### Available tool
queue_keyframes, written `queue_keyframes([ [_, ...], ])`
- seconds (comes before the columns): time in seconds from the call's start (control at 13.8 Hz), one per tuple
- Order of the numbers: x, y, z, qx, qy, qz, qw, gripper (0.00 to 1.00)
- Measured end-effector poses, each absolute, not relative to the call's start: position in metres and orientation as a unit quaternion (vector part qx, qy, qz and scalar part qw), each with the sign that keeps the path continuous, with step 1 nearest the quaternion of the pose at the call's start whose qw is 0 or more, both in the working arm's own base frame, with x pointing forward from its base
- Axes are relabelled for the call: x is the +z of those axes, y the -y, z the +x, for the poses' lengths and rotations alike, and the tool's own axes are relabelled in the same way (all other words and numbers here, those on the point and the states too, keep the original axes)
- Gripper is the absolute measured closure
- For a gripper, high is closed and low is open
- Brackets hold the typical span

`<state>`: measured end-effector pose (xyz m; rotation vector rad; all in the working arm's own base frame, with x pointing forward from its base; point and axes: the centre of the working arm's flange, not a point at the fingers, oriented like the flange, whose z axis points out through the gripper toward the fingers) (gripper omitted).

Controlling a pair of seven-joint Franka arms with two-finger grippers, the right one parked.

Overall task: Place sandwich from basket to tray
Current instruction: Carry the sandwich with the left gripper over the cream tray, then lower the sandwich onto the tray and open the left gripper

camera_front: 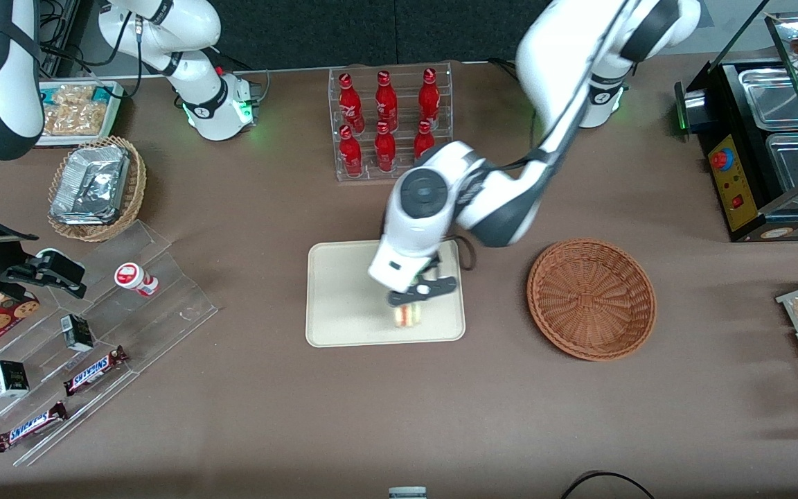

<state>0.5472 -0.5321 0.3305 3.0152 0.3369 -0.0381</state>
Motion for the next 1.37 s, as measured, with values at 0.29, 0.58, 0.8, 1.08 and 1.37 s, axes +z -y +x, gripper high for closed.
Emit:
queue_keyframes([
  [0.29, 0.256, 0.565, 0.52, -0.007, -0.067, 0.998, 0.018, 0.84],
  [0.58, 0.217, 0.567, 0.519, 0.002, -0.053, 0.999, 0.006, 0.81],
  [0.8, 0.226, 0.568, 0.523, 0.01, -0.052, 0.999, 0.009, 0.55],
  [1.08, 0.306, 0.533, 0.565, 0.022, -0.089, 0.996, 0.011, 0.15],
  [1.37, 0.405, 0.401, 0.626, 0.001, -0.109, 0.994, 0.018, 0.0],
])
